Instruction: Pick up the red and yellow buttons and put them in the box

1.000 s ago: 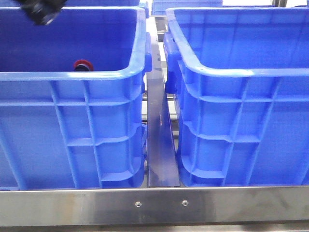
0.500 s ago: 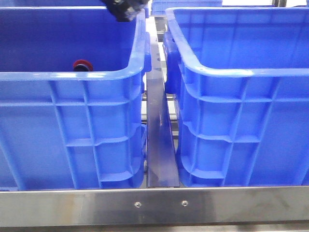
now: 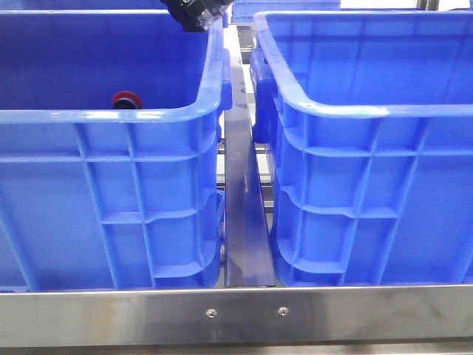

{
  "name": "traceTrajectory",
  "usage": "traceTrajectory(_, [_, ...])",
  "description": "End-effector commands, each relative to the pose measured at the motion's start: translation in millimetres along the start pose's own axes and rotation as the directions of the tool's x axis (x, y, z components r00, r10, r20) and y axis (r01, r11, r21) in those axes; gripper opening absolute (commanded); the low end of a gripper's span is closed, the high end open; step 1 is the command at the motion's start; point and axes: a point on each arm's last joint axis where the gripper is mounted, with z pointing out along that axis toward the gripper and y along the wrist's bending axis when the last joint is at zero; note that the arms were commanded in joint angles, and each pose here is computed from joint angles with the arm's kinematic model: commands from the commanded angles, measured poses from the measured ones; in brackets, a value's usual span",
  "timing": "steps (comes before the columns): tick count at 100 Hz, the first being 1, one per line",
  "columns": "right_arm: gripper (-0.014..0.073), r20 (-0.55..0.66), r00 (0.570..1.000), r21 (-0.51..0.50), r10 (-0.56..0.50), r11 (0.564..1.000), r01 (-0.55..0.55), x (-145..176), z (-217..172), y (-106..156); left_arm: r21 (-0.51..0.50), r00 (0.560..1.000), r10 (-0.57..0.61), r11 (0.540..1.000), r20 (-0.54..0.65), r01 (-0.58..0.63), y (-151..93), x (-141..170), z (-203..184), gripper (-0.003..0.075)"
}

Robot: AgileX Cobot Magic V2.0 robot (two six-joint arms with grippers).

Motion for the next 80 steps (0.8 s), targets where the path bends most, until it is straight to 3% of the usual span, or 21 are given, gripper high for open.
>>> traceTrajectory(1, [0.0571, 0.051, 0.998, -0.055, 0.045, 0.998, -0.042, -26, 2, 7, 0.003, 0.994, 0.005, 1.0, 0.108, -0.006, -11, -14, -16, 0.0134])
traceTrajectory(14, [0.0581, -0.05, 0.997, -0.173, 0.062, 0.982, -0.07, -43, 11, 23, 0.003, 0.994, 0.005, 1.0, 0.108, -0.006, -11, -14, -16, 0.0134])
traceTrajectory(26, [0.0581, -0.125, 0.981, -0.296, 0.146, 0.939, -0.177, -61, 23, 44, 0.003, 0.994, 0.005, 1.0, 0.108, -0.006, -11, -14, -16, 0.0134])
traceTrajectory(36, [0.058, -0.189, 0.959, -0.39, 0.212, 0.88, -0.271, -74, 34, 62, 0.003, 0.994, 0.005, 1.0, 0.108, -0.006, -11, -14, -16, 0.0134])
traceTrajectory(55, [0.058, -0.301, 0.926, -0.544, 0.23, 0.756, -0.364, -86, 60, 97, 0.003, 0.994, 0.005, 1.0, 0.108, -0.006, -11, -14, -16, 0.0134])
traceTrajectory(80, [0.058, -0.449, 0.855, -0.648, 0.258, 0.565, -0.511, -84, 94, 131, 0.003, 0.994, 0.005, 1.0, 0.108, -0.006, -11, -14, -16, 0.0134])
